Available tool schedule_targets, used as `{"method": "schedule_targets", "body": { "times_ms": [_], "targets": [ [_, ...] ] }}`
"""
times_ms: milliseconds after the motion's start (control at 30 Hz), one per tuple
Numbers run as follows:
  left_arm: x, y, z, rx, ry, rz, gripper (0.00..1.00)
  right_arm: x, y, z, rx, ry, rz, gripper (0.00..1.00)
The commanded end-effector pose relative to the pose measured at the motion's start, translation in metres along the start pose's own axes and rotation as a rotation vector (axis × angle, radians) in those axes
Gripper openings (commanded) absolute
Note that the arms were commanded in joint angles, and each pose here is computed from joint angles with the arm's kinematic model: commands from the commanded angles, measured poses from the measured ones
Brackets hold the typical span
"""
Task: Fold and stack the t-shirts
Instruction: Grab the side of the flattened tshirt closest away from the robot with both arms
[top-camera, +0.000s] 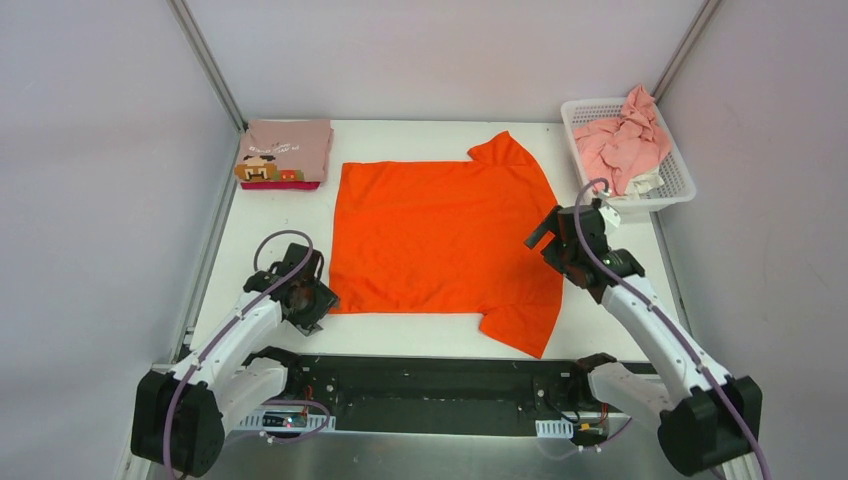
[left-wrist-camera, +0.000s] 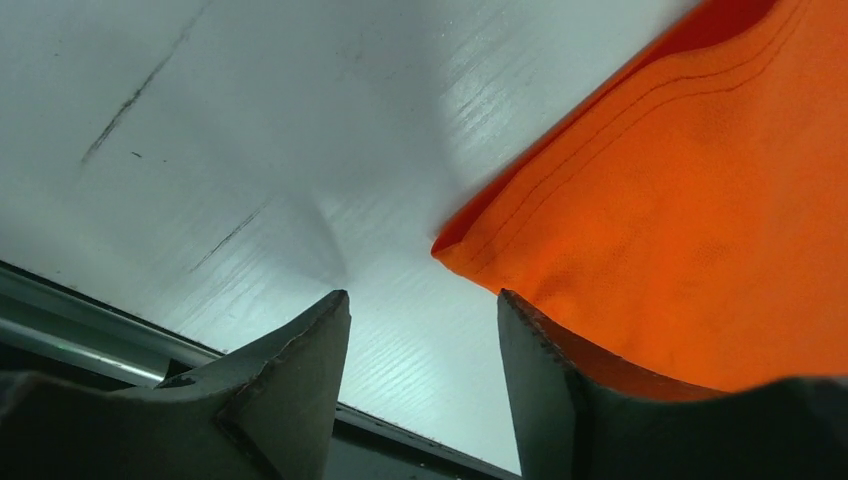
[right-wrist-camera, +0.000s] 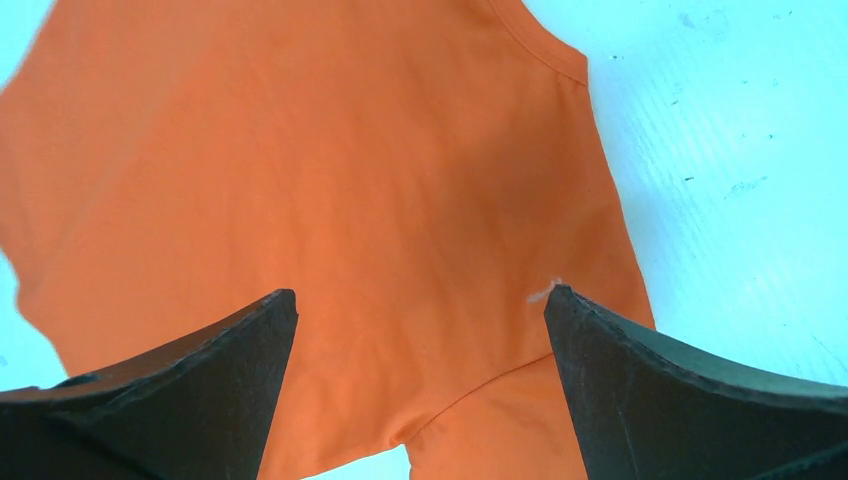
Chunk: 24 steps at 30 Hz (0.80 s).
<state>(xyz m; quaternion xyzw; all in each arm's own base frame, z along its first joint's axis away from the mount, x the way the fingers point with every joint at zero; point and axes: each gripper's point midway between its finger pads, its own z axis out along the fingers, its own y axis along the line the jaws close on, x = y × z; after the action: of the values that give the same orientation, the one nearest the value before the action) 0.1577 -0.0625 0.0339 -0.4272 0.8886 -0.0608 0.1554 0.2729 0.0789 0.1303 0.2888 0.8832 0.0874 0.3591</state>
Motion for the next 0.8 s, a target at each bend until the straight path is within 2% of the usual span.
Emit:
{"method": "schedule_targets", "body": {
  "times_ms": [0,67,367,467,500,567,667,767],
  "targets": [
    [-0.004,-0.01,0.011,0.006,-0.021,-0.044,0.49,-0.014,-0.001,-0.021,-0.049,-0.091,0.08,1.0],
    [-0.003,-0.008,0.015,-0.01,-0.023,-0.045,0.44,-0.013,-0.007,-0.025,-0.043,-0.1,0.087,1.0],
    [-0.009,0.0,0.035,-0.076,-0.066,-0.067,0.41,0.012,-0.011,-0.032,-0.059,-0.02,0.06,0.99],
    [-0.011,0.0,0.039,-0.098,-0.069,-0.057,0.3,0.016,-0.012,-0.035,-0.056,-0.009,0.042,1.0],
    [-0.011,-0.001,0.038,-0.099,-0.067,-0.056,0.23,0.016,-0.012,-0.036,-0.058,-0.01,0.039,1.0],
    [-0.011,0.0,0.039,-0.102,-0.066,-0.055,0.02,0.018,-0.013,-0.039,-0.057,-0.002,0.029,1.0],
    [-0.016,0.001,0.037,-0.099,-0.097,-0.057,0.0,0.028,-0.011,-0.045,-0.059,0.035,-0.019,0.99],
    [-0.027,0.0,0.034,-0.104,-0.14,-0.043,0.0,0.05,-0.01,-0.055,-0.044,0.112,-0.141,0.99]
  ]
}}
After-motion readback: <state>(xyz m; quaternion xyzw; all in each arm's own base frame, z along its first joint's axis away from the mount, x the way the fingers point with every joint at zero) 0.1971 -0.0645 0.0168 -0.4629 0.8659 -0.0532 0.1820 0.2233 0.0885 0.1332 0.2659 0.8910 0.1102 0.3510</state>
